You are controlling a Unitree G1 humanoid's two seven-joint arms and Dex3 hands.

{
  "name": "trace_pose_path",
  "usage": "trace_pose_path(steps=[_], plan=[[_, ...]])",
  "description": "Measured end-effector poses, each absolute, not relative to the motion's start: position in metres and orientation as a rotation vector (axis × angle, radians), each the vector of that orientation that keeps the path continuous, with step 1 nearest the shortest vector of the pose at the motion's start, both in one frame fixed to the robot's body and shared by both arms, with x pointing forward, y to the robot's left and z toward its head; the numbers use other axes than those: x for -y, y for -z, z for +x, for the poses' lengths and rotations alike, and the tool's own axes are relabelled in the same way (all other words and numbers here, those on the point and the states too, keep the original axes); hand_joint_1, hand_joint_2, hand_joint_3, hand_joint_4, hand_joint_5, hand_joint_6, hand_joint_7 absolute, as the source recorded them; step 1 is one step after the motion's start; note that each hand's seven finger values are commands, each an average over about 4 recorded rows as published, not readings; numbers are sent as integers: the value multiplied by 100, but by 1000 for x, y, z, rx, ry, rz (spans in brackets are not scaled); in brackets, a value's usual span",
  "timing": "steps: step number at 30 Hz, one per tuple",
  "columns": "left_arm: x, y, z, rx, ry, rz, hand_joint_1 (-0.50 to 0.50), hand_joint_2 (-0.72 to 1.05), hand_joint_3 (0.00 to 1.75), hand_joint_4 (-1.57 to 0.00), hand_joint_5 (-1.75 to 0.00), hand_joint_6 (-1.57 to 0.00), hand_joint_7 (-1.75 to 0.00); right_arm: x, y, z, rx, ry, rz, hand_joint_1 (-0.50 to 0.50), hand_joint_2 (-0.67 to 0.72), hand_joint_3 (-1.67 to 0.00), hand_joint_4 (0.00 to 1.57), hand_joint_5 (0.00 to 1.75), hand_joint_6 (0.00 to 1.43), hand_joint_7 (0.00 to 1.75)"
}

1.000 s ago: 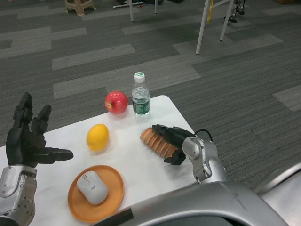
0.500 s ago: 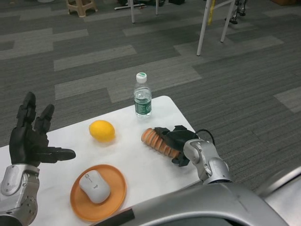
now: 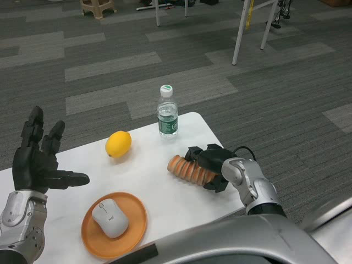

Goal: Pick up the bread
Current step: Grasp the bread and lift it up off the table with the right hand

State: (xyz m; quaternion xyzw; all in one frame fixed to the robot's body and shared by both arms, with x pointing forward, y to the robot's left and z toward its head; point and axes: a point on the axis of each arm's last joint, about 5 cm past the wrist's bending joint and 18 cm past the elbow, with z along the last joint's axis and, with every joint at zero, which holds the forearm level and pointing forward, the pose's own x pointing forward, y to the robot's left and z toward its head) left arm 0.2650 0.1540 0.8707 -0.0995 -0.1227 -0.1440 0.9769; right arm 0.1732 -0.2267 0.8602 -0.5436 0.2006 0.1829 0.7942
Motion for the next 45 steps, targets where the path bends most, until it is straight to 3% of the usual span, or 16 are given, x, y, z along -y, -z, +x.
trace_pose_path(steps=[3,9,14,29,36,40,45], plan=[[-154,-871,265,247,290,-201,50,-19,9,0,-41,0,0,229,-860,172,-426,-385,-1124,-29,-54,-103,6,136,17,168],[-154,-871,265,247,290,-201,50,-19,9,0,-41,0,0,234,-859,170,-409,-350,-1013,-29,-54,-101,6,145,24,161],[-154,-871,265,247,291,-201,50,-19,9,0,-41,0,0,235,-858,169,-395,-339,-957,-29,-54,-95,6,136,29,161],[-153,-870,265,247,292,-203,50,-19,9,0,-41,0,0,236,-858,169,-319,-321,-786,-29,-54,-95,13,136,43,161],[-153,-871,265,248,292,-203,50,-19,9,0,-41,0,0,245,-846,165,-265,-323,-489,-29,-54,-101,14,136,43,161],[-152,-870,265,249,293,-204,50,-19,9,0,-41,0,0,242,-833,165,-270,-406,-301,-29,-54,-109,24,145,53,161],[-151,-870,265,250,296,-205,50,-19,9,0,-41,0,0,236,-834,174,-250,-487,-263,-29,-60,-111,32,145,61,161]])
